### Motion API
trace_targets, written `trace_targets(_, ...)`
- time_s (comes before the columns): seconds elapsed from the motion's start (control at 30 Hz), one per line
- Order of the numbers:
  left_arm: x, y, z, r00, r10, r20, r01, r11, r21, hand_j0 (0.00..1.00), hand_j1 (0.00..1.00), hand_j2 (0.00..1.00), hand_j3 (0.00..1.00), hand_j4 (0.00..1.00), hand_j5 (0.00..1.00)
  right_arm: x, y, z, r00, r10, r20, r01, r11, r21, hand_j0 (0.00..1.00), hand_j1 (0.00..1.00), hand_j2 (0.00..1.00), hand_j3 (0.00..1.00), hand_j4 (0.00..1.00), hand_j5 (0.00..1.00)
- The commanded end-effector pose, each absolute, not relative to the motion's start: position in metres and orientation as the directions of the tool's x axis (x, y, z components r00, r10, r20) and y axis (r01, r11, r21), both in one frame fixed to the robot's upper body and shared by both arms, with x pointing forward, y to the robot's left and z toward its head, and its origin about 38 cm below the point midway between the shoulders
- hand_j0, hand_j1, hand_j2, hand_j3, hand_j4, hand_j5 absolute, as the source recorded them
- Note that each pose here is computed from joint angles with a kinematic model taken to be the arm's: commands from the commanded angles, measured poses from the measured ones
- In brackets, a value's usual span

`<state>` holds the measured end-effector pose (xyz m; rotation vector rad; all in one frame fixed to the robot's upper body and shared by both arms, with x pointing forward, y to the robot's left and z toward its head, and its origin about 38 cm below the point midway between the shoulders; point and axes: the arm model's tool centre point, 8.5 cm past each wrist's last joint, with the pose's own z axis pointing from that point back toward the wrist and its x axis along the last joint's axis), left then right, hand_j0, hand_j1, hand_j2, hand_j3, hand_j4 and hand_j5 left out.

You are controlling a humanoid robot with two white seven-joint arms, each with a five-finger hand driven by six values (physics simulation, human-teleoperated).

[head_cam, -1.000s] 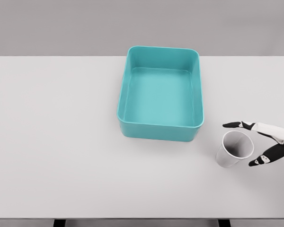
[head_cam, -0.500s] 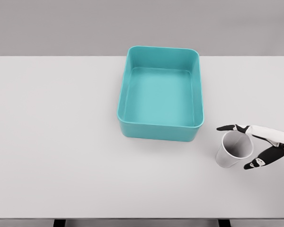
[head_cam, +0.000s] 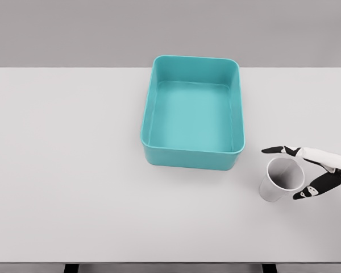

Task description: Put the paper cup into the basket with your right arm

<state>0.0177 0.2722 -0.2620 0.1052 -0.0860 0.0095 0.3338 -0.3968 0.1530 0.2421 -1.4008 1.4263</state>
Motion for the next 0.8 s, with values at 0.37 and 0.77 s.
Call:
trace_targets(0.37, 0.018, 0.272, -0.262, 0.996, 0.005, 0.086, -0.014, 0.994, 0.104, 1.00, 1.00, 1.00, 1.00, 1.00, 1.00, 0.331, -0.391, 0.147, -0.405, 0.511, 0.758, -0.772, 0.254, -0.583, 0.76, 0.76, 0.76, 0.76, 0.76, 0.76)
trace_targets(0.77, 0.018, 0.272, -0.262, 0.996, 0.005, 0.086, -0.014, 0.994, 0.104, 1.00, 1.00, 1.00, 1.00, 1.00, 1.00, 0.346, -0.394, 0.174, -0.456, 0.487, 0.745, -0.702, 0.318, -0.638, 0.73, 0.73, 0.73, 0.73, 0.73, 0.73)
